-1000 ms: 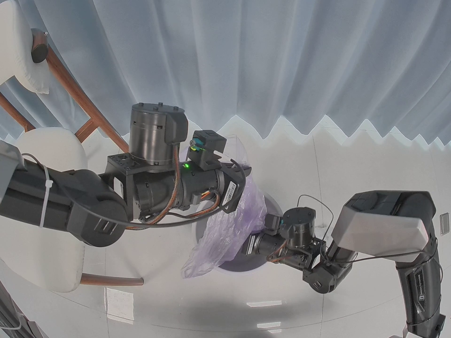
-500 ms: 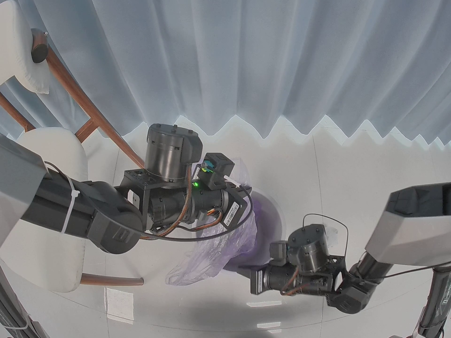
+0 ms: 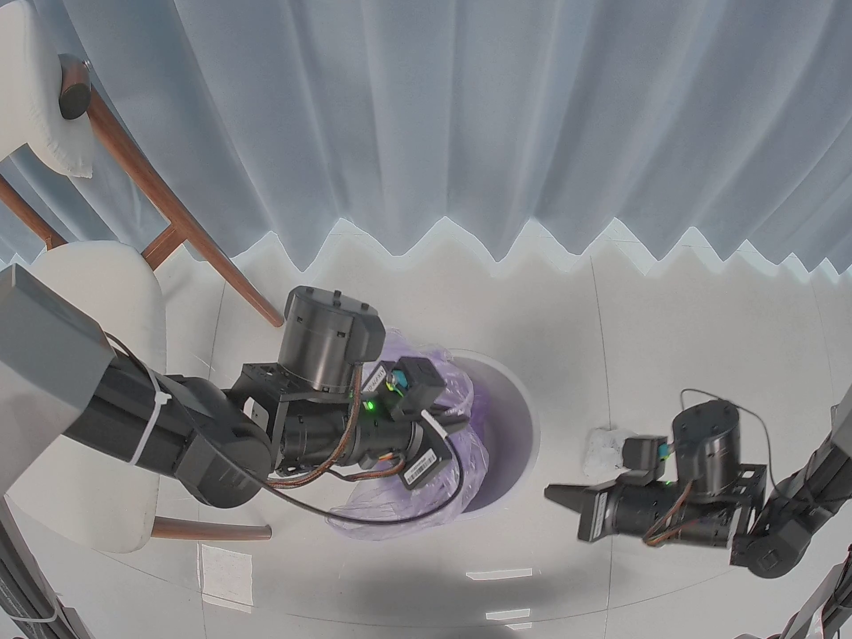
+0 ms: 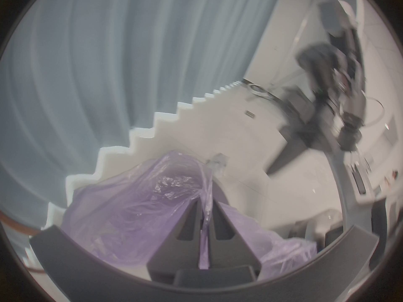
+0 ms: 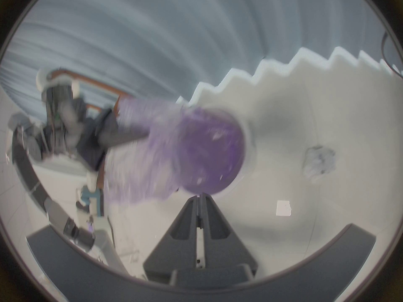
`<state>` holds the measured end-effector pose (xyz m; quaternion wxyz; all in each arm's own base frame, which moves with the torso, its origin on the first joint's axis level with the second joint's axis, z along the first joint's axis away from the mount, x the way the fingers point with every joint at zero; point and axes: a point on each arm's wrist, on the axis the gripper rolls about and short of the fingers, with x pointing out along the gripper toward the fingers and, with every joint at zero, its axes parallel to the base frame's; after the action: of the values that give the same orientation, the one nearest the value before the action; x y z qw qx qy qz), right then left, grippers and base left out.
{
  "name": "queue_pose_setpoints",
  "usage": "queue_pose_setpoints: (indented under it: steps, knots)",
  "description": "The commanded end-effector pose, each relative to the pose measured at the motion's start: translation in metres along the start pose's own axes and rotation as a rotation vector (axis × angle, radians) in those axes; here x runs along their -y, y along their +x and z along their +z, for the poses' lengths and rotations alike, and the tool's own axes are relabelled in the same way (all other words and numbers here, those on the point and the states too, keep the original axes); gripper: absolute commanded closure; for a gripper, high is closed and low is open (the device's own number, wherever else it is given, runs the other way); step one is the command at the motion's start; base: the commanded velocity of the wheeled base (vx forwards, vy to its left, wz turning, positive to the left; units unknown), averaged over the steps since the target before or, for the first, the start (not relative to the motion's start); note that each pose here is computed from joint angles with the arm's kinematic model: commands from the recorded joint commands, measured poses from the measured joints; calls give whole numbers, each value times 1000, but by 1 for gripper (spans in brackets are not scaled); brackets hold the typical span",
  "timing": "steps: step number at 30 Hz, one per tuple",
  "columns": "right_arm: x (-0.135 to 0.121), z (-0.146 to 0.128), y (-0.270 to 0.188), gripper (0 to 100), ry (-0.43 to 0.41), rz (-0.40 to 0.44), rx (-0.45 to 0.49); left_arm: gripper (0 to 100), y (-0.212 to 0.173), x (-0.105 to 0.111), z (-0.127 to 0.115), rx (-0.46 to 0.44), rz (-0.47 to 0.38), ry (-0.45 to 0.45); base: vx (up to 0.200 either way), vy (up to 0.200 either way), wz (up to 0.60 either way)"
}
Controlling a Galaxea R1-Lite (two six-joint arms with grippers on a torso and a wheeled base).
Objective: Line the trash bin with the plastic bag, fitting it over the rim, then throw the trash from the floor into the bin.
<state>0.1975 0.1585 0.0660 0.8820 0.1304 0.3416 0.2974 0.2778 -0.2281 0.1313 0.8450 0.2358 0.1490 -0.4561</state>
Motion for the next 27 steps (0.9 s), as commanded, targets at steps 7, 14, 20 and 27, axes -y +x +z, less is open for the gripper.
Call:
queue_pose_setpoints:
  steps: [7, 14, 20, 27]
  knots:
    - [44, 63, -54, 100, 135, -138, 310, 100, -5, 34, -28, -178, -277, 314, 0, 0, 0]
    - [24, 66, -35, 100, 154, -71, 216, 100, -2, 31, -34, -229, -344, 576, 0, 0, 0]
    - [4, 59, -8, 100, 169, -33, 96, 100, -3, 35, -39, -277, -364, 632, 0, 0, 0]
    - [-30, 33, -2, 0, 95, 40, 7, 100, -4, 27, -41, -290, -336, 582, 0, 0, 0]
